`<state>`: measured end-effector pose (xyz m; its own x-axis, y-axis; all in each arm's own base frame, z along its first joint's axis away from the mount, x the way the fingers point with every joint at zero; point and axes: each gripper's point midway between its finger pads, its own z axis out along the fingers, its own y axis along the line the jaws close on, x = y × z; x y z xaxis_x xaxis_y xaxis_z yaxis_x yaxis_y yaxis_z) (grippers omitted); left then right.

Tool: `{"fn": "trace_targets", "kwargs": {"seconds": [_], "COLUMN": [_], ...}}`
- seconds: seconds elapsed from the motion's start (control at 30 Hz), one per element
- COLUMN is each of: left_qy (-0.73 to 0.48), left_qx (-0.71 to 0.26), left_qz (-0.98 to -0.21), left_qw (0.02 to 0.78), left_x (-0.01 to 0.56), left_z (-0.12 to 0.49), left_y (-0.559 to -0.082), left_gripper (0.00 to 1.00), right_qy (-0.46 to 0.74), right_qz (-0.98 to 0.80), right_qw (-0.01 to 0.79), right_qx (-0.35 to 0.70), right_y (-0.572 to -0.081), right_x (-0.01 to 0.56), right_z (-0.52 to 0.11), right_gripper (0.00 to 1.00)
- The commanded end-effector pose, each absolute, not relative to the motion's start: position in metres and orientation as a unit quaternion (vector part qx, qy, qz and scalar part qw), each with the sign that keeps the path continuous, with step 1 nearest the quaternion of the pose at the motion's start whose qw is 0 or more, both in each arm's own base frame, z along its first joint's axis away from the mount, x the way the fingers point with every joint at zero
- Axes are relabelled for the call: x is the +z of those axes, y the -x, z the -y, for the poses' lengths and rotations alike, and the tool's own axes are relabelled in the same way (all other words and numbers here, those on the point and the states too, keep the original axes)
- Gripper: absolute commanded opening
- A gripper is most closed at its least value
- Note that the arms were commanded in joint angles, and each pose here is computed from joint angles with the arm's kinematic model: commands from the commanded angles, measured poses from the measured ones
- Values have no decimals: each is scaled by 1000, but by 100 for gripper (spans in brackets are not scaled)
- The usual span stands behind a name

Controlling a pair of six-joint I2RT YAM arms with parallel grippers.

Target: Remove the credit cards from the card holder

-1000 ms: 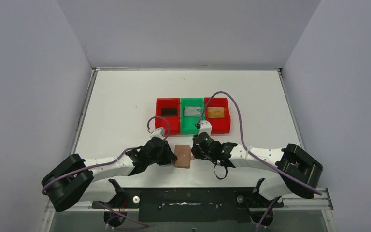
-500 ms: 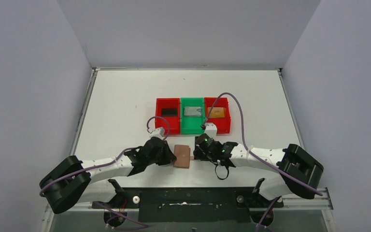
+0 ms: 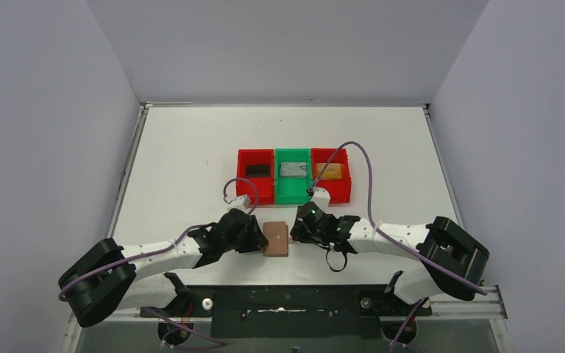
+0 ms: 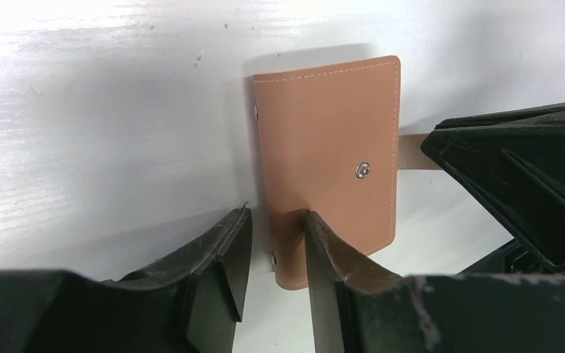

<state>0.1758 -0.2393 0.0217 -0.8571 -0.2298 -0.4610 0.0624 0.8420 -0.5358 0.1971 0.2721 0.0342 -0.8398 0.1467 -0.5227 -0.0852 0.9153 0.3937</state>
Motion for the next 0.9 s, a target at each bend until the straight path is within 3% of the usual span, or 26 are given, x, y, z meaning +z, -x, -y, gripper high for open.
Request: {"fn": "trace_targets", "kwargs": {"seconds": [0.0,0.17,0.4,0.57,0.7,0.87], "left_qy": [39,39,38,46,59,88], "left_qx": [-292,-287,-295,-289,-286,-282], "left_qz": [-911,-910,-905,-902,-898,-884], "left_qw": [289,297,305,317,331,362], "left_x": [45,50,59,64,69,81], "left_z": [247,244,244,239,230,214], "left_y": [-187,-189,-189,-191,-192,-195], "left_gripper": [33,35,37,40,49,58], "right_qy": [-49,-54,-51,-43,-39,-13], "right_qz": [-927,-934,-936,-933,-933,-920], "right_qw": [290,281,282,278,289,314], "right_qx": [231,213,207,223,210,236], "right_y": [-205,-202,-201,-200,-201,-200], "right_x": [40,32,30,33,37,65], "right_z": [-280,-273,-269,-279,-277,-292], "right_gripper": [26,24,15,22,4,0]}}
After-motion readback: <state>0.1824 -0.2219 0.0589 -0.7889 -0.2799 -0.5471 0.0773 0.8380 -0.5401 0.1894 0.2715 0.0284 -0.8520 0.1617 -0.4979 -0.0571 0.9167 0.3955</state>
